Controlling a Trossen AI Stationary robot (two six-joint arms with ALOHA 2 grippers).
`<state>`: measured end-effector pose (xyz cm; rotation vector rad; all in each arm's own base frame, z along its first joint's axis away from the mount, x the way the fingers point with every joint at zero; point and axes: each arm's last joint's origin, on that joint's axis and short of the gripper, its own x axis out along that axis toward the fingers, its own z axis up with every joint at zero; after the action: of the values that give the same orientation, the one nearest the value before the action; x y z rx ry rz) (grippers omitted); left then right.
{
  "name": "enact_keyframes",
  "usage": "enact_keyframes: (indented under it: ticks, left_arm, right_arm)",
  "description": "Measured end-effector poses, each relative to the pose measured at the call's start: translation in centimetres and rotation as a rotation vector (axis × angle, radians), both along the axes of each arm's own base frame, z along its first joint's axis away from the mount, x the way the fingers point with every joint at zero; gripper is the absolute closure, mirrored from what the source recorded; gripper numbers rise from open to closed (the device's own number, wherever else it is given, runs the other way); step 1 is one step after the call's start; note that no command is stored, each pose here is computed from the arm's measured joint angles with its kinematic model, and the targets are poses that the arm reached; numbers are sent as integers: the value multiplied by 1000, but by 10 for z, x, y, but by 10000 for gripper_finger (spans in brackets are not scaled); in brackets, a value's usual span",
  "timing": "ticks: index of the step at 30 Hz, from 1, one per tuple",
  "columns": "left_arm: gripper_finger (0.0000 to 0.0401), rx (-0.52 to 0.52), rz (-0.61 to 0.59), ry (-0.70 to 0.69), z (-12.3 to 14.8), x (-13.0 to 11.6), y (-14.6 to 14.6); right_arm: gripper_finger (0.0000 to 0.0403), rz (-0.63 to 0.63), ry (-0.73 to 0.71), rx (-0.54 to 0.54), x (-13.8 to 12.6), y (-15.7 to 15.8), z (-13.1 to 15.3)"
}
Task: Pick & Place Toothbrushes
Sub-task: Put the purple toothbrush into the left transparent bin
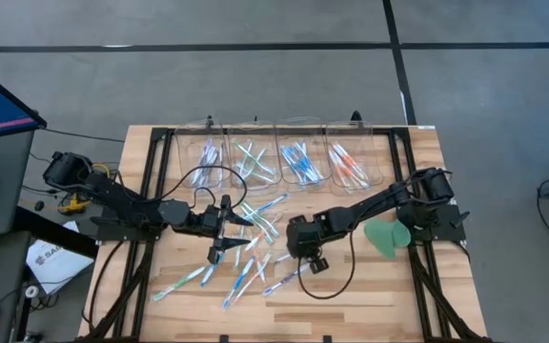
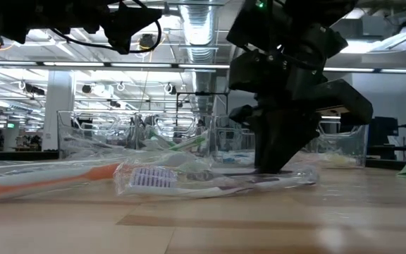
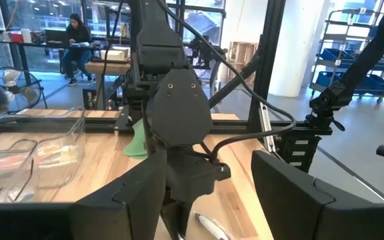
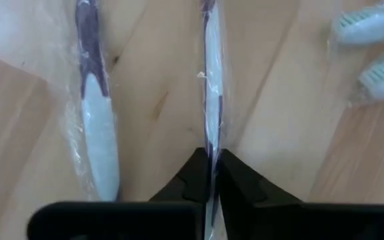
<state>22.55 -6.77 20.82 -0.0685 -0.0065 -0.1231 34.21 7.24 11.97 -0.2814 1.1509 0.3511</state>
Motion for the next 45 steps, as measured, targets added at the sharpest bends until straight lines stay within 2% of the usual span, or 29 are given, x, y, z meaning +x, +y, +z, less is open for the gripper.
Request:
enact_keyframes:
  ticks: [4,8,11,17,22,26,30,34,38,41,45]
  left_arm:
    - [187,0,0,-3,0,0,0]
    - [187,-3,-9,-3,0,0,0]
    - [187,-3,-58,-4,0,0,-2]
    - [187,1,-113,-4,0,-1,-3]
    - [187,24,-112,-5,0,0,-3]
    - [187,40,-111,-8,0,0,-3]
    - [187,41,-111,-7,0,0,-3]
    - [187,43,-111,-9,0,0,-3]
    - [187,42,-111,-12,0,0,-3]
    - [187,38,-109,-28,2,0,-3]
    - [187,27,-78,-66,6,0,-2]
  right_arm:
    - [388,-31,-8,-49,-4,6,7]
    - [393,-51,74,-208,-11,15,21]
    - [395,-102,111,-313,-11,23,40]
    - [395,-231,187,-365,-20,44,71]
    - [398,-251,169,-460,-36,63,90]
    - [397,-270,6,-483,-52,75,119]
    - [398,-252,-273,-533,-69,84,152]
    - [398,-233,-537,-429,-74,84,170]
    - [398,-147,-803,-309,-70,80,161]
    - [398,-105,-1014,-177,-63,70,150]
    - [398,-60,-1142,-78,-49,53,132]
